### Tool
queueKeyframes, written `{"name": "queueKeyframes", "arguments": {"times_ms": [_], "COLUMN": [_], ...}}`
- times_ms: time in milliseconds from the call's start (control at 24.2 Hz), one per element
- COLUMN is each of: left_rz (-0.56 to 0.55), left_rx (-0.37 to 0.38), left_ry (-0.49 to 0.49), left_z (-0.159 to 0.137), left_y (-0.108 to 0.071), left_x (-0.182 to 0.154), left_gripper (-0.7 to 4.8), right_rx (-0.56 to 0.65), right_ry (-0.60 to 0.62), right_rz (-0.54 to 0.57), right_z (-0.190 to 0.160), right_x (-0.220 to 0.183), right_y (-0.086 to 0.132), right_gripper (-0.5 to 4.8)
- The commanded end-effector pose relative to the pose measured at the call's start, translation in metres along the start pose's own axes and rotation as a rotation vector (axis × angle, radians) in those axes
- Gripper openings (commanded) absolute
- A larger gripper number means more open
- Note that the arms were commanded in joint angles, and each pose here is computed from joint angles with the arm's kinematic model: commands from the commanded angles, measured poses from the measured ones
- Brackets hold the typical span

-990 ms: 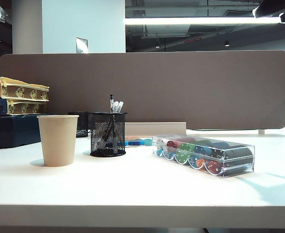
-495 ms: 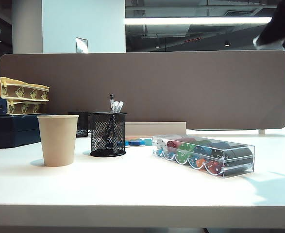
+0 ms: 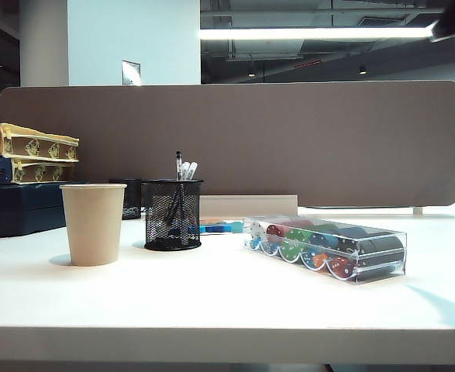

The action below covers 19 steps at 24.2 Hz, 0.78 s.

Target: Pick up one pen and put it in the pen container.

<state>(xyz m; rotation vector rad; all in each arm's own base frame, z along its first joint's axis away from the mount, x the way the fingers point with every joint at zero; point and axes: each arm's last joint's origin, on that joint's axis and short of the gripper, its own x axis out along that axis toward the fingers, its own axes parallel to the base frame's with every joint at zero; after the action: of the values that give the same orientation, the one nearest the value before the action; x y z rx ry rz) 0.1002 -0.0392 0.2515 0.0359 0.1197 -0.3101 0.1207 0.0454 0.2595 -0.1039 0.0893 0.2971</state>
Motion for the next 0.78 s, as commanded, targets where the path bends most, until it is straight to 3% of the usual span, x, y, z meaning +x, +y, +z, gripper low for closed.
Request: {"name": "queueKeyframes", "arguments": {"times_ms": [41, 248, 330, 578, 784], "left_rz": [0.009, 0.010, 0.009, 0.023, 0.048], "left_rx": [-0.023, -0.043, -0.050, -0.150, -0.153], "left_ry": [0.020, 0.023, 0.015, 0.039, 0.022], "left_z": [-0.003, -0.012, -0.011, -0.018, -0.033], "left_y": [0.001, 0.002, 0.002, 0.002, 0.002], "left_x": [-0.007, -0.019, -0.020, -0.018, -0.010], "left_gripper": [2.38, 2.38, 2.38, 2.38, 2.38], "right_rx": [-0.003, 0.039, 0.065, 0.158, 0.192], "right_ry": [-0.004, 0.001, -0.061, -0.092, -0.087], "right_rz": [-0.059, -0.124, -0.132, -0.139, -0.157], "right_z": [-0.005, -0.029, -0.027, -0.029, -0.032], "right_x": [-0.014, -0.043, -0.051, -0.061, -0.059], "right_y": [-0.002, -0.005, -0.006, -0.007, -0.007], "right_gripper": [3.28, 3.28, 3.28, 3.28, 3.28]}}
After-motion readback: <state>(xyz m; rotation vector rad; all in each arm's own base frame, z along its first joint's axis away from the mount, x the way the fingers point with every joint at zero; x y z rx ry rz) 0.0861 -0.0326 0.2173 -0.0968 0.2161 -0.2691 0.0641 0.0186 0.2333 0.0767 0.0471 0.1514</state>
